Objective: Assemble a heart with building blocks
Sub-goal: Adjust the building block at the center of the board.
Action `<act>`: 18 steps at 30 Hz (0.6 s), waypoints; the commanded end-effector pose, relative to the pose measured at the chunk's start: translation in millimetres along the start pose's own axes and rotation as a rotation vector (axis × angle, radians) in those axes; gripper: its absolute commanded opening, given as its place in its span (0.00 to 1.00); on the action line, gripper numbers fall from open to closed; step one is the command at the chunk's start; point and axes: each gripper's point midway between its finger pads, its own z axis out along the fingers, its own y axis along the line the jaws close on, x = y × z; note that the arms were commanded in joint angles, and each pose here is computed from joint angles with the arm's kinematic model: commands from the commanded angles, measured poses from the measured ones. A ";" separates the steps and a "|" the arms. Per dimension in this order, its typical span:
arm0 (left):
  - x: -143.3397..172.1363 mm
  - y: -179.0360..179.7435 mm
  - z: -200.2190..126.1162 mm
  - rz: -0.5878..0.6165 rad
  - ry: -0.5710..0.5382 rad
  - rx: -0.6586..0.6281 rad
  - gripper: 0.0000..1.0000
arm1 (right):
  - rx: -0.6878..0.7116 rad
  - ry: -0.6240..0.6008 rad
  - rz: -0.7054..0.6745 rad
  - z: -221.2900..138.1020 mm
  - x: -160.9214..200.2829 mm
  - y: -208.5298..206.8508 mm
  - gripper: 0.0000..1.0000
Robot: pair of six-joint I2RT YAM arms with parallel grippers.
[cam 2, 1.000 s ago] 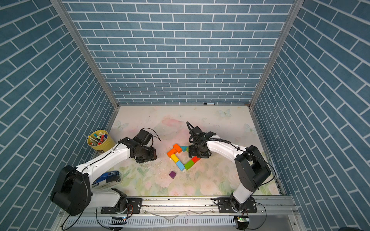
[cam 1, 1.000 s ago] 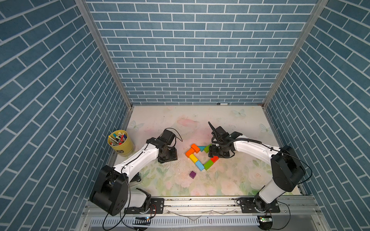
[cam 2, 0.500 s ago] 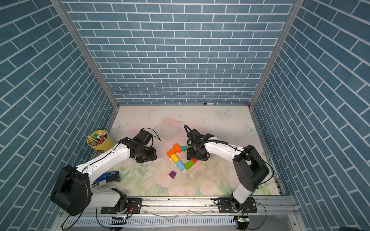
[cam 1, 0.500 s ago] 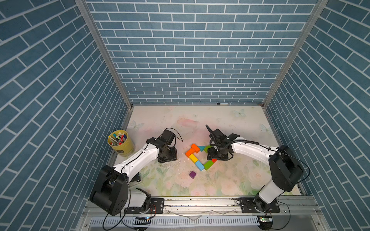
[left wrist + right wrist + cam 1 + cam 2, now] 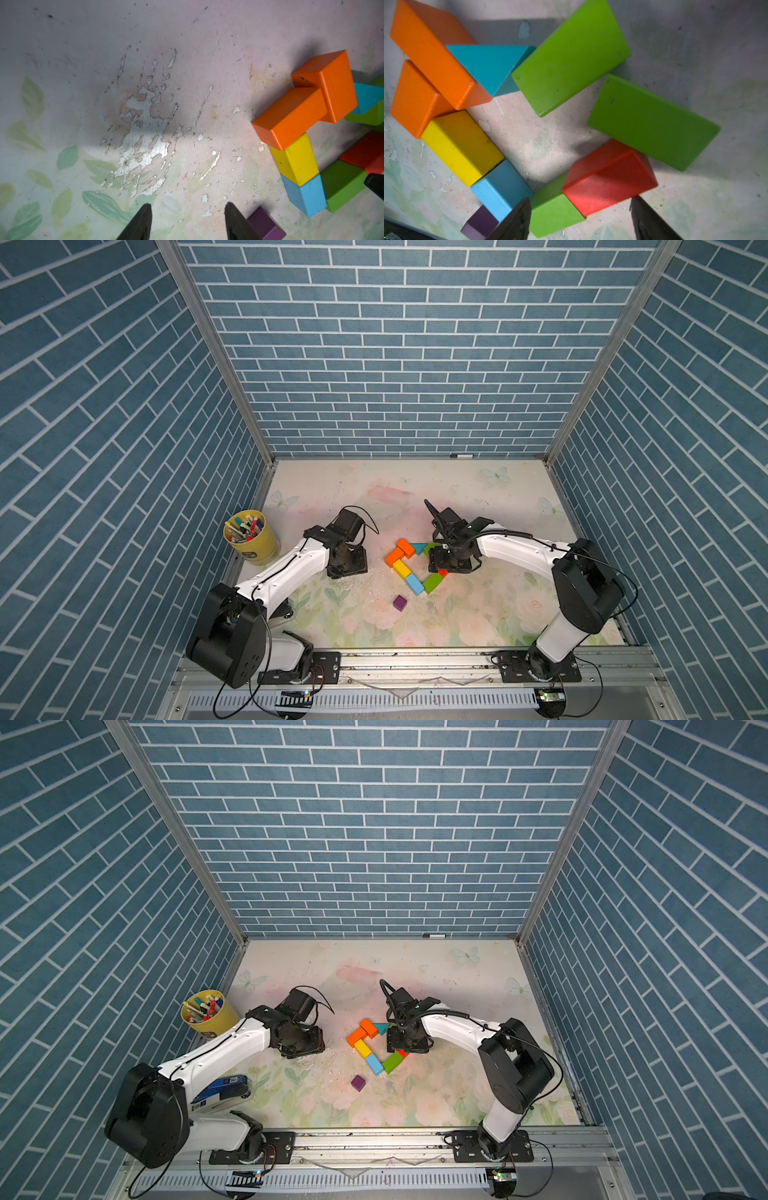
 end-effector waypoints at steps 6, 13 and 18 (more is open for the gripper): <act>-0.9 5.5 -1.6 0.002 0.003 -0.021 0.59 | 0.094 -0.046 -0.041 -22.6 -8.1 -8.3 0.76; -2.9 2.7 -1.8 -0.001 0.001 -0.009 0.59 | 0.252 -0.067 -0.143 -43.2 -32.7 -33.3 0.77; -2.4 3.3 -2.4 0.002 0.003 -0.012 0.59 | 0.221 -0.045 -0.165 -30.7 -52.9 -35.3 0.78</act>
